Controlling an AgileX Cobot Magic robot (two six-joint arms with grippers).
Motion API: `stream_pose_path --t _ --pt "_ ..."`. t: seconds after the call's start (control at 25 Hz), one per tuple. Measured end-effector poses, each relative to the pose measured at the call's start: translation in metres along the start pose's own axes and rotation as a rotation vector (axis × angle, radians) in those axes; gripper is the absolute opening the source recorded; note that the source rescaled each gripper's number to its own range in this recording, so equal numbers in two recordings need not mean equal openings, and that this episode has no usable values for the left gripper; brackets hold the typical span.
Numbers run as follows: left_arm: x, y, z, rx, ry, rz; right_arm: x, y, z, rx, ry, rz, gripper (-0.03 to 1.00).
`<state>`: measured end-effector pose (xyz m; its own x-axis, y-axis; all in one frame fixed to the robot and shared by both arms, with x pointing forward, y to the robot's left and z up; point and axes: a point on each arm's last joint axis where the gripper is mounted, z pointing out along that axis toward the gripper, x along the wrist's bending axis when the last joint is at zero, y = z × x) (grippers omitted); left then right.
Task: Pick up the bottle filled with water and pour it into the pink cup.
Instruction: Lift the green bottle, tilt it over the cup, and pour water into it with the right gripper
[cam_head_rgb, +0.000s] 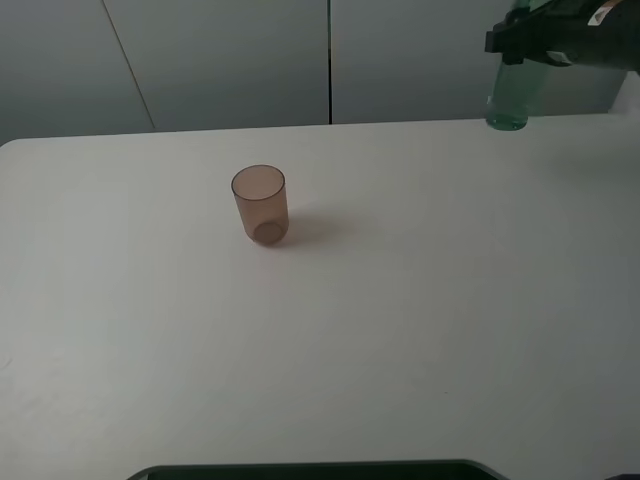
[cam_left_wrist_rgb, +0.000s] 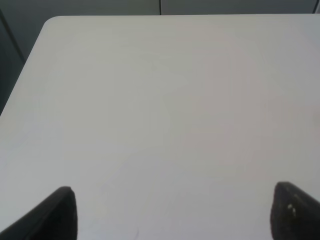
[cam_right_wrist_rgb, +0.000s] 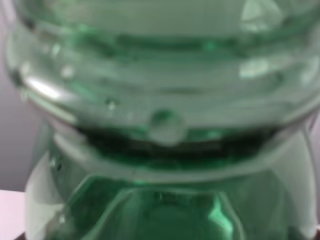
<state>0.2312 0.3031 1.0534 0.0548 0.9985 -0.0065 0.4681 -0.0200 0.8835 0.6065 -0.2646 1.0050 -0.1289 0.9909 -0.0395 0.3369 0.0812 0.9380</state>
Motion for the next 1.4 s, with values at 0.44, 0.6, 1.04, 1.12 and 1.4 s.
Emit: stream_pose_path --t 0.44,0.6,1.04,1.12,1.4 --pt "0.0 0.0 0.0 0.0 0.0 -0.002 0.075 0.009 -0.037 -0.011 0.204 -0.12 0.01" --pt "0.0 0.0 0.0 0.0 0.0 -0.002 0.105 -0.014 -0.048 -0.015 0.296 -0.273 0.01" --pt "0.0 0.0 0.0 0.0 0.0 -0.002 0.162 -0.043 -0.053 -0.049 0.374 -0.596 0.0" --pt "0.0 0.0 0.0 0.0 0.0 0.0 0.166 -0.051 -0.047 -0.032 0.345 -0.603 0.0" --pt "0.0 0.0 0.0 0.002 0.0 0.0 0.178 -0.051 -0.023 -0.012 0.286 -0.659 0.0"
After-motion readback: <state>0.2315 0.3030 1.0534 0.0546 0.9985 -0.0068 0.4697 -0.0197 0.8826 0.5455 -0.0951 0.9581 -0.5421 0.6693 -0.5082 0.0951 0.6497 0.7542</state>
